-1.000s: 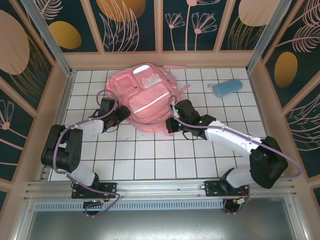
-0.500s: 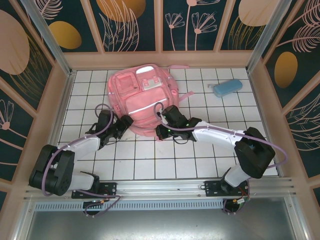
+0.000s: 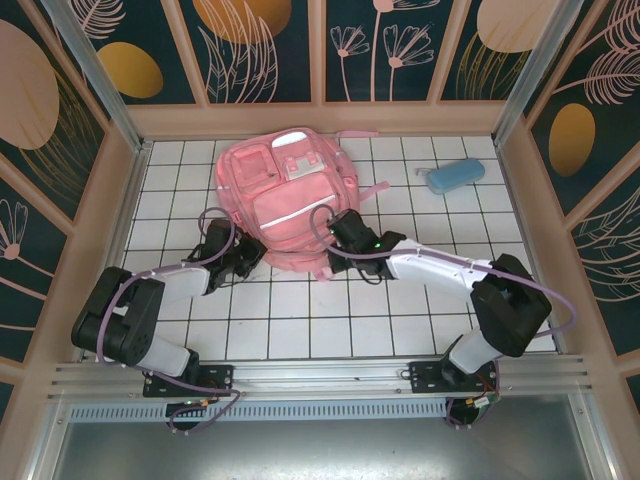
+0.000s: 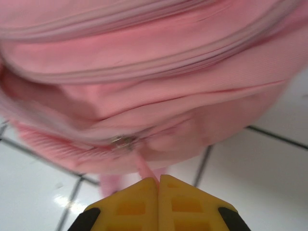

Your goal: Pack books, pencil case, and school supplies into a backpack

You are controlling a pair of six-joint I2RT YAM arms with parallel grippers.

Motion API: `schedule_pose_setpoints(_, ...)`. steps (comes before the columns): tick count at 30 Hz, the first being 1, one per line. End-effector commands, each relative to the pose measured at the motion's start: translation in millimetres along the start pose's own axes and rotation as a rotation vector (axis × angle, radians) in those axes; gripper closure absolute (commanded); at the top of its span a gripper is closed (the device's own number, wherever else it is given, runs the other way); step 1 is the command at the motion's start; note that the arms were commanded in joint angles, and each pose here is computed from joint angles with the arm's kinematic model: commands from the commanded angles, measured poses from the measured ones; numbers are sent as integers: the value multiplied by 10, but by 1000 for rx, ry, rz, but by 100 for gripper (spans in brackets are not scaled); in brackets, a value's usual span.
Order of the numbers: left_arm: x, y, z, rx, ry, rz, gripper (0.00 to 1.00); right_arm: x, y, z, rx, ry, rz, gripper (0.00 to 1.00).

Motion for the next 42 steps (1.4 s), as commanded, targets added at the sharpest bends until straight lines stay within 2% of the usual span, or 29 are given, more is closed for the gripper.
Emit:
schedule_pose_setpoints(1, 128, 169, 5, -86, 91, 31, 95, -519, 308, -99, -101, -175, 14, 100)
schedule_pose_setpoints(6, 198, 219, -46, -103, 127, 51, 97, -759, 628, -58, -169, -194, 84, 100)
schedule_pose_setpoints(9, 108, 238, -51, -98, 82, 73, 97, -502, 609, -9, -99, -32, 31, 100)
schedule_pose_setpoints(10, 77, 231, -39, -84, 68, 81, 96, -338, 530, -2, -49, 72, -3, 94)
schedule_pose_setpoints(11, 52, 225, -32, -76, 56, 85, 96, -186, 434, -8, 6, 175, -25, 77)
schedule_pose_setpoints(13, 26, 221, -25, -70, 41, 88, 96, 22, 310, -19, 76, 306, -32, 51)
schedule_pose_setpoints(15, 15, 227, -26, -71, 38, 91, 95, 147, 214, -6, 117, 370, -37, 41)
schedule_pose_setpoints(17, 6, 228, -29, -71, 35, 93, 95, 201, 174, 38, 133, 379, -37, 37)
schedule_pose_setpoints(21, -3, 222, -25, -67, 30, 95, 94, 273, 137, 144, 164, 394, -33, 36)
schedule_pose_setpoints(23, 2, 217, -26, -65, 30, 93, 94, 308, 118, 200, 180, 396, -39, 39)
schedule_pose_setpoints(32, -15, 206, -19, -59, 16, 93, 94, 392, 129, 317, 186, 385, -55, 59)
schedule_pose_setpoints(36, -26, 206, -21, -58, 12, 92, 94, 415, 157, 305, 179, 386, -64, 73)
schedule_pose_setpoints(38, -24, 206, -23, -58, 12, 93, 94, 440, 144, 297, 183, 386, -77, 74)
schedule_pose_setpoints(42, -25, 206, -29, -60, 11, 93, 94, 476, 127, 245, 186, 384, -103, 66)
Point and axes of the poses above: each hand's point on the last joint's axis, 136 mm out from that joint toward the fingers, its own z axis out along the fingers, its own x axis along the line the jaws close on, y = z × x, the point moved 2 cm from there along -z, back along the fingers, and after that the axes turned 11 degrees about z, right-handed, at the moved point
